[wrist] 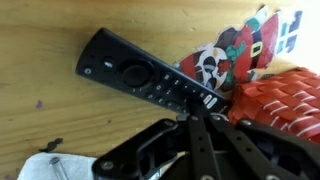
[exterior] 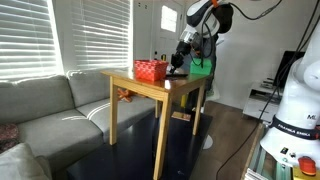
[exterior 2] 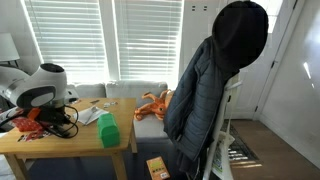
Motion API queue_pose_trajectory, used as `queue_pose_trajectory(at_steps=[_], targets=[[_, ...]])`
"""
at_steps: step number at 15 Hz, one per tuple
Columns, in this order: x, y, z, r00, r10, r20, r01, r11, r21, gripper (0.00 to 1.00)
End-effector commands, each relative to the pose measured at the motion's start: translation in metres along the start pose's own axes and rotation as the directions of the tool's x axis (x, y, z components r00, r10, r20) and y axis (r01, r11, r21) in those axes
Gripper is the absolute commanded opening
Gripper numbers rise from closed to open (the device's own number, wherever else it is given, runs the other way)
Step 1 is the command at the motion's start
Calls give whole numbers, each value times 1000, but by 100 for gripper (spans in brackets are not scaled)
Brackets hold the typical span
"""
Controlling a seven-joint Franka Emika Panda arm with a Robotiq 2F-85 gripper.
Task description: Press one button on the black remote control
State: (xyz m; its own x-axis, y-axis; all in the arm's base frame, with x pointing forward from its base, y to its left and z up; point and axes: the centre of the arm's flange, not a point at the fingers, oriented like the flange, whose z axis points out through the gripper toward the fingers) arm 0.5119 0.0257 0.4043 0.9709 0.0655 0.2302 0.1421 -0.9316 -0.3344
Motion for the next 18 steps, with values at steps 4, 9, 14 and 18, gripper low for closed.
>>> queue_pose_trajectory(at_steps=[4,9,14,18], targets=[[-3,-28,-47,996,-82,-45,81,996,-35,0],[-16,-40,-80,994,-104,-15,101,986,-131,26],[-44,-48,-111,991,-132,21,133,964,-232,53],[-66,-62,-137,988,-154,14,152,950,-274,80]])
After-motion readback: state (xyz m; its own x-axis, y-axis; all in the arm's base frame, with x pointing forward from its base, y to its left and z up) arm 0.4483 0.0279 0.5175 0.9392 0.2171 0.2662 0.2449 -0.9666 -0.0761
